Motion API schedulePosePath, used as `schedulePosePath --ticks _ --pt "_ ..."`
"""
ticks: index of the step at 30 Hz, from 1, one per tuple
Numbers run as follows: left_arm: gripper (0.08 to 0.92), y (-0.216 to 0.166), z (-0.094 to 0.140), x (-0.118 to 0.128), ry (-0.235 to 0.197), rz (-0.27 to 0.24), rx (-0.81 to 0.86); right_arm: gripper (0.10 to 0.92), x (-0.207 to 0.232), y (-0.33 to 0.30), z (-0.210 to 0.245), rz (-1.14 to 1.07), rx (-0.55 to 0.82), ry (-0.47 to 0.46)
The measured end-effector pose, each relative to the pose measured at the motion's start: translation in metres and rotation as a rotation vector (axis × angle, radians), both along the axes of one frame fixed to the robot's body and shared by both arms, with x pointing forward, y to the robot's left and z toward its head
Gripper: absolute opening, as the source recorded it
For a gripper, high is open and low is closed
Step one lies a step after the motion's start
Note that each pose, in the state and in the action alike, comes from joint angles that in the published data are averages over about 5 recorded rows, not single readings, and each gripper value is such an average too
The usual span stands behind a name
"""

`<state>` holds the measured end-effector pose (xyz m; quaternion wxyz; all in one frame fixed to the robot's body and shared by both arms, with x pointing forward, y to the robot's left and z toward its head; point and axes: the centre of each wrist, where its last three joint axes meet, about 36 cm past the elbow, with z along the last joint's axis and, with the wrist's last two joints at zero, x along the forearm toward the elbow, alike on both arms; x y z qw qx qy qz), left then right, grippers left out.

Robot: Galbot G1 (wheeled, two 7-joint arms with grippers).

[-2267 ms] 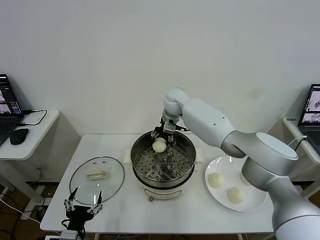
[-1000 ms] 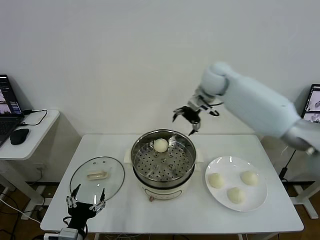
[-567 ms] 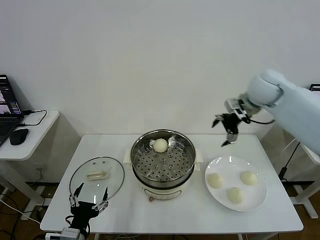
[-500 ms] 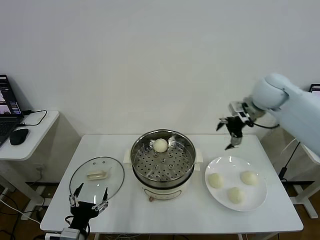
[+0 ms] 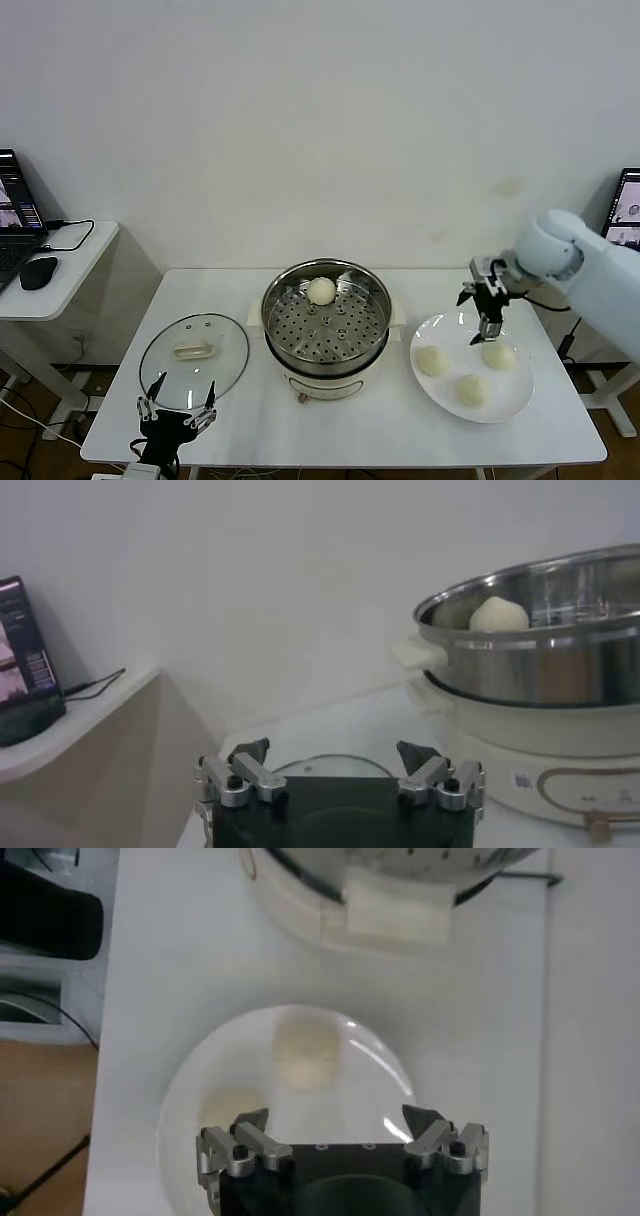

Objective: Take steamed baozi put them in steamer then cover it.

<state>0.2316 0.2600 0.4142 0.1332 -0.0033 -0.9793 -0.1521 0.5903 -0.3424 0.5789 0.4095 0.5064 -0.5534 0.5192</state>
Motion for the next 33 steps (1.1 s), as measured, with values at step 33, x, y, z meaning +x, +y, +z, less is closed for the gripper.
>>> schedulePosePath --ticks 33 --pt "0.823 0.004 -0.02 0.002 0.045 0.006 0.009 0.823 0.003 0.034 -0.112 -0.023 0.008 0.01"
